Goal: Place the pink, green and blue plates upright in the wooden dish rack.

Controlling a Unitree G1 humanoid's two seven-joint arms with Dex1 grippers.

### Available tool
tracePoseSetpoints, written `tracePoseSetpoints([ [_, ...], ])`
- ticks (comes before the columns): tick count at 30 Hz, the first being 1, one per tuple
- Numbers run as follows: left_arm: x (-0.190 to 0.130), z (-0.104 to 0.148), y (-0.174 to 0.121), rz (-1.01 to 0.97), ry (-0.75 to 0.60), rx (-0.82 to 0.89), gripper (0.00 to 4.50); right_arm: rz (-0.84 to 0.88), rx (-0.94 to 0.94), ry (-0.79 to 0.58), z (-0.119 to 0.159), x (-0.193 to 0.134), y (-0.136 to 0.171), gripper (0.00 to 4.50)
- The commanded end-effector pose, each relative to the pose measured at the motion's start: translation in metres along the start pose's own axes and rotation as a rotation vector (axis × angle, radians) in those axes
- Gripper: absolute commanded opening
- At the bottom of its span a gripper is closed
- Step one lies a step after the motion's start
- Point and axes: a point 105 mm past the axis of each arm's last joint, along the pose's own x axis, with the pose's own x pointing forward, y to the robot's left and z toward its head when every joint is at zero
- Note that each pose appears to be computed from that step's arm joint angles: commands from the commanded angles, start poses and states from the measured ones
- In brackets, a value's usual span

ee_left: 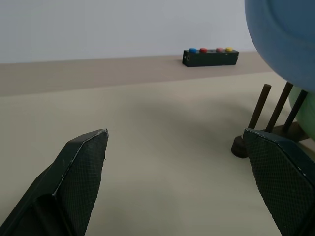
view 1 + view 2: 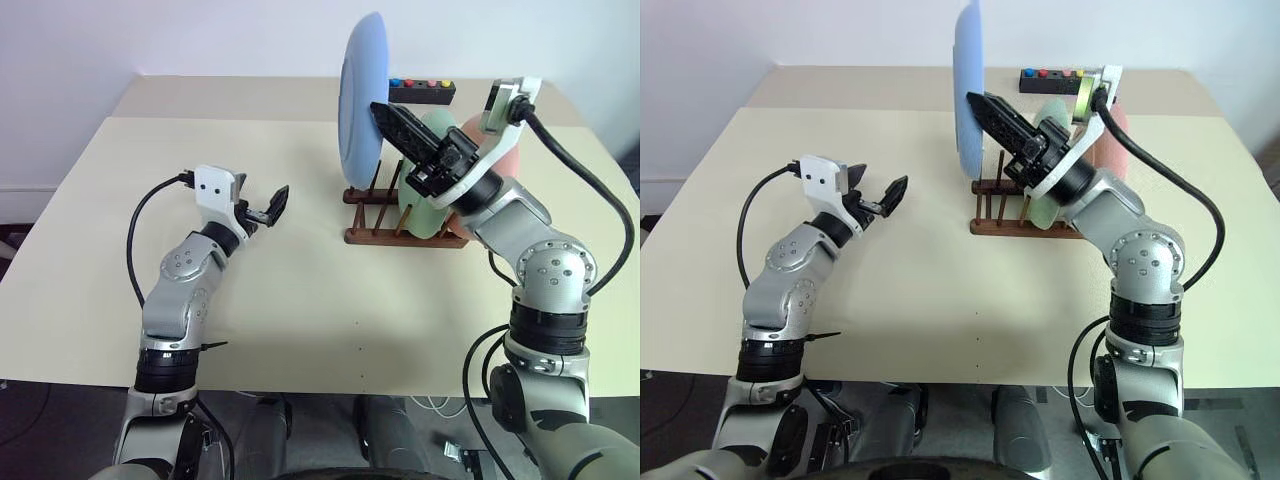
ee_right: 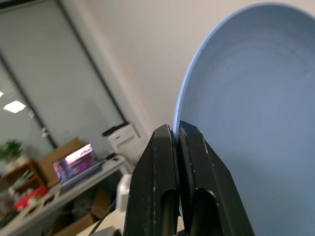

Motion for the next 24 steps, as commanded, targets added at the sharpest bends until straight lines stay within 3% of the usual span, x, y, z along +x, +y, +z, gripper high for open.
tracePoseSetpoints([
  [1, 0.000, 0.011, -0.008, -0.025, -0.043, 0.018, 4.47, -0.019, 0.018, -0.053, 0.016, 0.001, -0.002, 0.00],
  [11, -0.007, 0.014, -0.029, -0.170, -0.056, 0.016, 4.47, -0.062, 0.092, -0.042, 0.014, -0.003, -0.012, 0.00],
  [24, -0.042, -0.008, -0.052, -0.448, 0.099, 0.076, 4.47, -0.078, 0.139, 0.025, 0.004, -0.007, -0.015, 0.00],
])
